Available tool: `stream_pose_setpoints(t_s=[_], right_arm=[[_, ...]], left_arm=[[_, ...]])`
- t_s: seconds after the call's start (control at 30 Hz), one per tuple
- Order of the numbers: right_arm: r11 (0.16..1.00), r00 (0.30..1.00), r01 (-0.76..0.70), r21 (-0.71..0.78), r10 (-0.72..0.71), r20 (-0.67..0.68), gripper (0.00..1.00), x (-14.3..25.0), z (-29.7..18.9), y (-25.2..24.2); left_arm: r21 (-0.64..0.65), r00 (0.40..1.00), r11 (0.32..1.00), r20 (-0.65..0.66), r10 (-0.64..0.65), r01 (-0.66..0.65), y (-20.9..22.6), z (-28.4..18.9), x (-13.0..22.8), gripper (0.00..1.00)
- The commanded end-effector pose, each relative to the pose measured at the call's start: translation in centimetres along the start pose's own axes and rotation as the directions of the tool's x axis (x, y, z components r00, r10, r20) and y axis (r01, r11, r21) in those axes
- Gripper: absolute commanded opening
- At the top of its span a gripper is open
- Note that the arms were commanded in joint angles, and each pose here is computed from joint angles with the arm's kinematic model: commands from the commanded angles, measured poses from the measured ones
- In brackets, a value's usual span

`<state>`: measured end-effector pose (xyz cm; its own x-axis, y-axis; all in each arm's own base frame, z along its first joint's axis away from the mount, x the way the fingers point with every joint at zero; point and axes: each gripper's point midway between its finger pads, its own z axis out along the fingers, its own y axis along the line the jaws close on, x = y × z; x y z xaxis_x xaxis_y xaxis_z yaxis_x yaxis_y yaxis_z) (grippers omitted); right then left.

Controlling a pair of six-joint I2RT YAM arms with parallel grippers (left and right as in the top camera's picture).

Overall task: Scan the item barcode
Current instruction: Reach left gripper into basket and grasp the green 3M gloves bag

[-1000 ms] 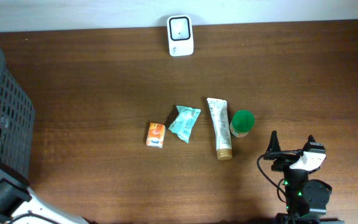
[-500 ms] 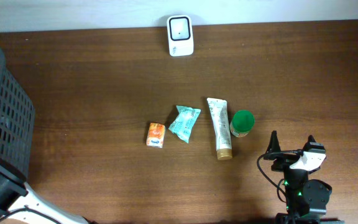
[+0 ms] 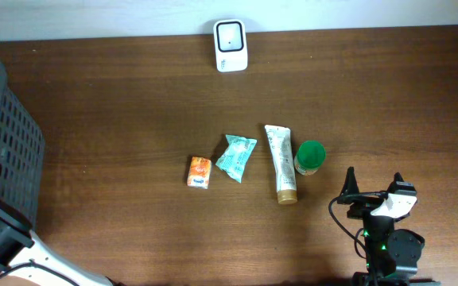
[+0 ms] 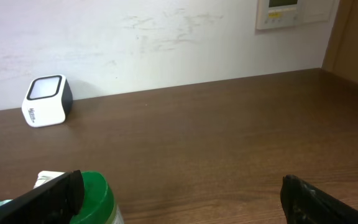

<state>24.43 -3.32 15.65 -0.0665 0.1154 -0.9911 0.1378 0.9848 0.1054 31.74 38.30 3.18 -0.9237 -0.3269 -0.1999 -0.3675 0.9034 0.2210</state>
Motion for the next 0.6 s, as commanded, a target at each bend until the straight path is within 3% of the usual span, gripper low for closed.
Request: stream_pose_setpoints(t_s=[0.0,0.03,0.13,0.2,0.37,0.57], right_arm=[[1.000,1.000,0.000,0.018,0.001,-0.005,0.98,0.3,0.0,-0.4],[1.000,1.000,0.000,0.018,0.000,-0.005,0.98,0.3,0.0,-0.4],[1.000,1.000,0.000,0.018,0.001,-0.005,0.98,0.3,0.0,-0.4],[1.000,1.000,0.000,0.018,0.001,-0.005,0.98,0.3,0.0,-0.4],[1.000,1.000,0.000,0.018,0.001,-0.005,0.98,0.3,0.0,-0.4],[1.000,1.000,0.000,0.018,0.001,-0.005,0.98,0.3,0.0,-0.4]], left_arm=[[0.038,0.978,0.998,-0.203,0.049,-0.042,-2.0,6.4,5.3,0.59],[0.039,0.978,0.998,-0.203,0.049,-0.042,-2.0,6.4,5.3,0.53],[0.043,0.976,0.998,-0.210,0.051,-0.043,-2.1,6.3,5.5,0.18],[0.048,0.974,0.998,-0.218,0.055,-0.045,-2.3,6.2,5.6,0.00],[0.062,0.969,0.997,-0.239,0.060,-0.047,-2.5,5.2,6.1,0.00],[0.046,0.993,0.999,-0.120,0.005,0.001,-1.6,0.5,3.5,0.00]])
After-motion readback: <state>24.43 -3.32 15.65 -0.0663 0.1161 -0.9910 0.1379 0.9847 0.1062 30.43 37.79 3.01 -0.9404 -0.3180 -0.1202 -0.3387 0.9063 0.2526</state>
